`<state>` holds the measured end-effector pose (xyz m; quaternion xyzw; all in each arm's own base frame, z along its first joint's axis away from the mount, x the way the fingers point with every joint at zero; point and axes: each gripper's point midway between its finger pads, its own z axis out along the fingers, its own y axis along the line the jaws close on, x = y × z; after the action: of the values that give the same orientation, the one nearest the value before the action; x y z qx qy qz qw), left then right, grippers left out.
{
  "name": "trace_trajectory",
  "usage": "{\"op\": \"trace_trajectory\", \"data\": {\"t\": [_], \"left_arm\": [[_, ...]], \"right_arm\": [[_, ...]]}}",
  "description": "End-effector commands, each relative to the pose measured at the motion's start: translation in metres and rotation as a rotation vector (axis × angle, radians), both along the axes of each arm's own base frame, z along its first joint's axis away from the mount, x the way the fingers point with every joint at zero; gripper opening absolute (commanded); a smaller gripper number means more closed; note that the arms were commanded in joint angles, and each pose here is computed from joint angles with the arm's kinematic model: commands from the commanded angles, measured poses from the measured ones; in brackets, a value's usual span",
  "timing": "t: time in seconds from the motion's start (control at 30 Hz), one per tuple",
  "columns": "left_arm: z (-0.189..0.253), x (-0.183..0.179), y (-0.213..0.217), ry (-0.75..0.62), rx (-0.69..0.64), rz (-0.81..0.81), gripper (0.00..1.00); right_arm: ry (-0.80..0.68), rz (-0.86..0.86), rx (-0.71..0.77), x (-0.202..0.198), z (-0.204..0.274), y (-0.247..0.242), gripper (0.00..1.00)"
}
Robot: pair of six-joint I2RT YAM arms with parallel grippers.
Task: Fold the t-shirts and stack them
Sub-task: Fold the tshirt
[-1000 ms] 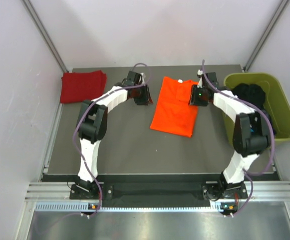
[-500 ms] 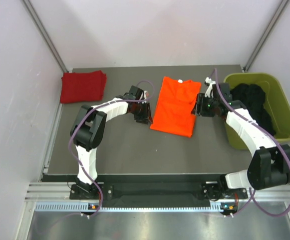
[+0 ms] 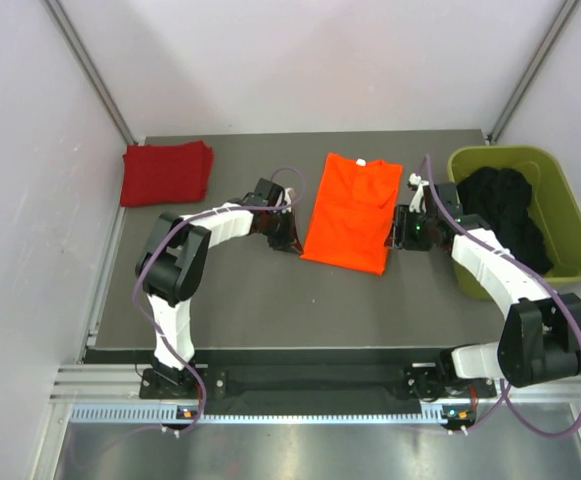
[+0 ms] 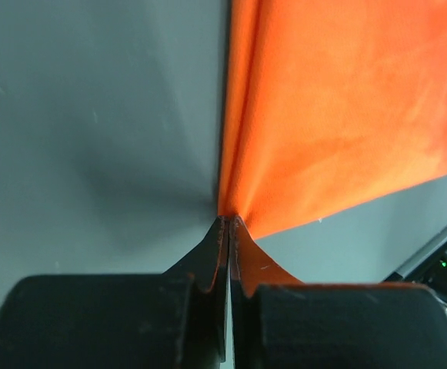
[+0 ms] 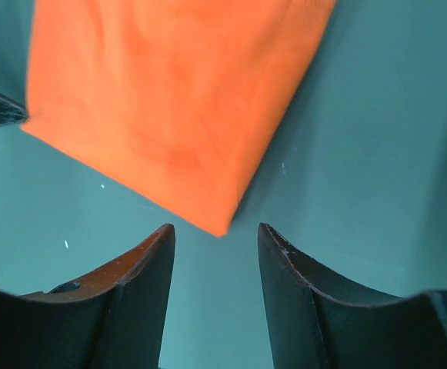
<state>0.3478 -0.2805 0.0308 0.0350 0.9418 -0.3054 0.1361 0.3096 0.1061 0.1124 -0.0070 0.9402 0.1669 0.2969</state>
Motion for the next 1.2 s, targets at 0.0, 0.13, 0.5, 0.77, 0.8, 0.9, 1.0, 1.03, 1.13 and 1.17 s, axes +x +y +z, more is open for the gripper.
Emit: {"op": "trace_trajectory", "data": {"t": [0.0,0.13,0.5,0.77,0.8,0.9,1.0,1.03,1.13,1.17], "left_arm": [[0.044,0.010,-0.012,-0.116,-0.100,-0.015,0.00],[0.044,0.011,-0.011,-0.119,-0.093,-0.019,0.00],[0.023,0.001,-0.001,-0.078,-0.049,-0.002,0.00],[0.029,-0.003,-0.001,-0.083,-0.064,0.000,0.00],[0.031,-0.003,-0.001,-0.087,-0.063,0.002,0.00],[0.033,-0.001,0.002,-0.097,-0.047,0.006,0.00],[0.034,0.003,0.007,-0.117,-0.015,0.017,0.23],[0.036,0.004,0.007,-0.126,-0.012,0.016,0.30],[0.040,0.006,0.005,-0.143,-0.024,0.001,0.39],[0.041,0.008,0.003,-0.147,-0.029,-0.009,0.39]], "right_arm": [[-0.058,0.000,0.001,0.005,0.009,-0.002,0.48],[-0.055,0.002,0.002,0.003,0.007,-0.002,0.48],[-0.058,-0.021,-0.024,0.000,0.010,-0.009,0.48],[-0.055,-0.026,-0.028,0.001,0.008,-0.009,0.48],[-0.057,-0.024,-0.028,0.001,0.009,-0.009,0.48],[-0.056,-0.022,-0.030,0.001,0.008,-0.009,0.48],[-0.053,-0.026,-0.027,0.000,0.007,-0.009,0.48],[-0.051,-0.024,-0.027,0.000,0.006,-0.009,0.48],[-0.054,-0.026,-0.026,0.000,0.007,-0.009,0.49],[-0.057,-0.026,-0.026,0.000,0.008,-0.009,0.49]]}}
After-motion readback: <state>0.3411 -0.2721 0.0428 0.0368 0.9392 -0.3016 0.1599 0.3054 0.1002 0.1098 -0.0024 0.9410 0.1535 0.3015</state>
